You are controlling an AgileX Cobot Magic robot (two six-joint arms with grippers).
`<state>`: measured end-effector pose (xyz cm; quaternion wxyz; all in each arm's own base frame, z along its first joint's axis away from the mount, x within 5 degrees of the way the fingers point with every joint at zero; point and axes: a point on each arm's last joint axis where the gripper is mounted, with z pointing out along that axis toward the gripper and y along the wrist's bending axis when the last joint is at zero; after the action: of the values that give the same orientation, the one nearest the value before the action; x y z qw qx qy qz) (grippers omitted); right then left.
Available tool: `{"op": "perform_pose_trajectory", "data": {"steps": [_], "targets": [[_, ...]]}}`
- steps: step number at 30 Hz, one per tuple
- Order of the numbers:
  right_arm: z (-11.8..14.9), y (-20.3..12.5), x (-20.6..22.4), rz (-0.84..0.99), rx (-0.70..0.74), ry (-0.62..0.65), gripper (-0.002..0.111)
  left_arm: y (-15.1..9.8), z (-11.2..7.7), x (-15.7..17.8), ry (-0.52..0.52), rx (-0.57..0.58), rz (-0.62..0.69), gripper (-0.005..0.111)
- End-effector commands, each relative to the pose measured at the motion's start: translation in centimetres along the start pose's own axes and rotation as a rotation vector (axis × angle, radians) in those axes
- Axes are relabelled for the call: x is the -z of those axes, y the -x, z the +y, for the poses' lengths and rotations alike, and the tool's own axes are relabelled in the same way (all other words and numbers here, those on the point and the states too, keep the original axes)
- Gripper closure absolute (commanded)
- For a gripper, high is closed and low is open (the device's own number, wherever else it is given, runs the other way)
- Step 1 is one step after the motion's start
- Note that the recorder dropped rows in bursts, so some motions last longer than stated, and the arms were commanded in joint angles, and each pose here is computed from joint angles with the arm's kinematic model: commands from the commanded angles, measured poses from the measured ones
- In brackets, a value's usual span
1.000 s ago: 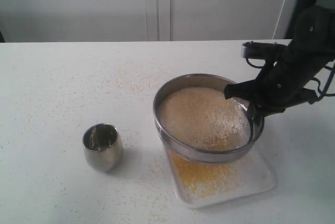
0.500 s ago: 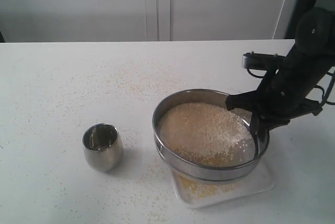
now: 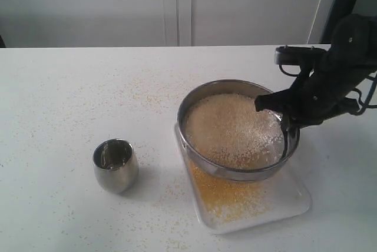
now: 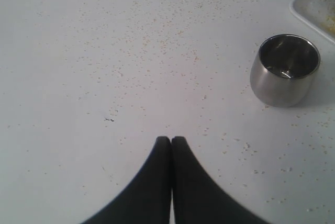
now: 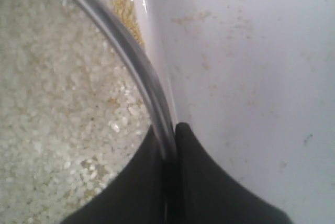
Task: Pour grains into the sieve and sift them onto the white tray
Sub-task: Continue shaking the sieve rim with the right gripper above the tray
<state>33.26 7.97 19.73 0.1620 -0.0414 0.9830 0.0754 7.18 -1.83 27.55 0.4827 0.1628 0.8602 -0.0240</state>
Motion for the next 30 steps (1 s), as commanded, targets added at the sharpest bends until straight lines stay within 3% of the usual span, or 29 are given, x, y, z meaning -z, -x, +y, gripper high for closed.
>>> {"op": "perform_pose_trajectory", "data": {"steps": [1, 5, 7, 10, 11, 15, 20, 21, 24, 26, 29, 30], "targets": [[0.0, -2.5, 1.3, 0.232, -0.003, -0.005, 0.108, -0.1, -0.2, 0.0, -0.015, 0.003, 0.002, 0.107], [0.1, 0.6, 0.0, -0.138, -0.06, 0.036, 0.108, -0.1, -0.2, 0.0, -0.015, 0.003, 0.002, 0.107], [0.4, 0.4, 0.2, -0.071, -0.072, 0.051, 0.108, -0.1, -0.2, 0.0, -0.015, 0.003, 0.002, 0.107], [0.3, -2.1, 1.3, 0.194, -0.022, 0.027, 0.108, -0.1, -0.2, 0.0, -0.015, 0.003, 0.002, 0.107], [0.2, -2.2, 1.2, 0.19, -0.026, 0.026, 0.108, -0.1, -0.2, 0.0, -0.015, 0.003, 0.002, 0.107], [0.2, 0.8, 0.4, -0.158, -0.049, 0.035, 0.108, -0.1, -0.2, 0.0, -0.015, 0.003, 0.002, 0.107], [0.3, -2.2, 1.5, 0.197, -0.026, 0.027, 0.108, -0.1, -0.2, 0.0, -0.015, 0.003, 0.002, 0.107], [0.3, -2.1, 1.4, 0.169, -0.038, 0.035, 0.108, -0.1, -0.2, 0.0, -0.015, 0.003, 0.002, 0.107], [0.2, 1.0, 0.4, -0.174, -0.065, 0.044, 0.108, -0.1, -0.2, 0.0, -0.015, 0.003, 0.002, 0.107], [0.4, 0.7, 0.6, -0.092, -0.069, 0.05, 0.108, -0.1, -0.2, 0.0, -0.015, 0.003, 0.002, 0.107], [0.3, -1.6, 1.4, 0.177, -0.019, 0.025, 0.108, -0.1, -0.2, 0.0, -0.015, 0.003, 0.002, 0.107], [0.3, -1.4, 1.0, 0.12, -0.043, 0.035, 0.108, -0.1, -0.2, 0.0, -0.015, 0.003, 0.002, 0.107]]}}
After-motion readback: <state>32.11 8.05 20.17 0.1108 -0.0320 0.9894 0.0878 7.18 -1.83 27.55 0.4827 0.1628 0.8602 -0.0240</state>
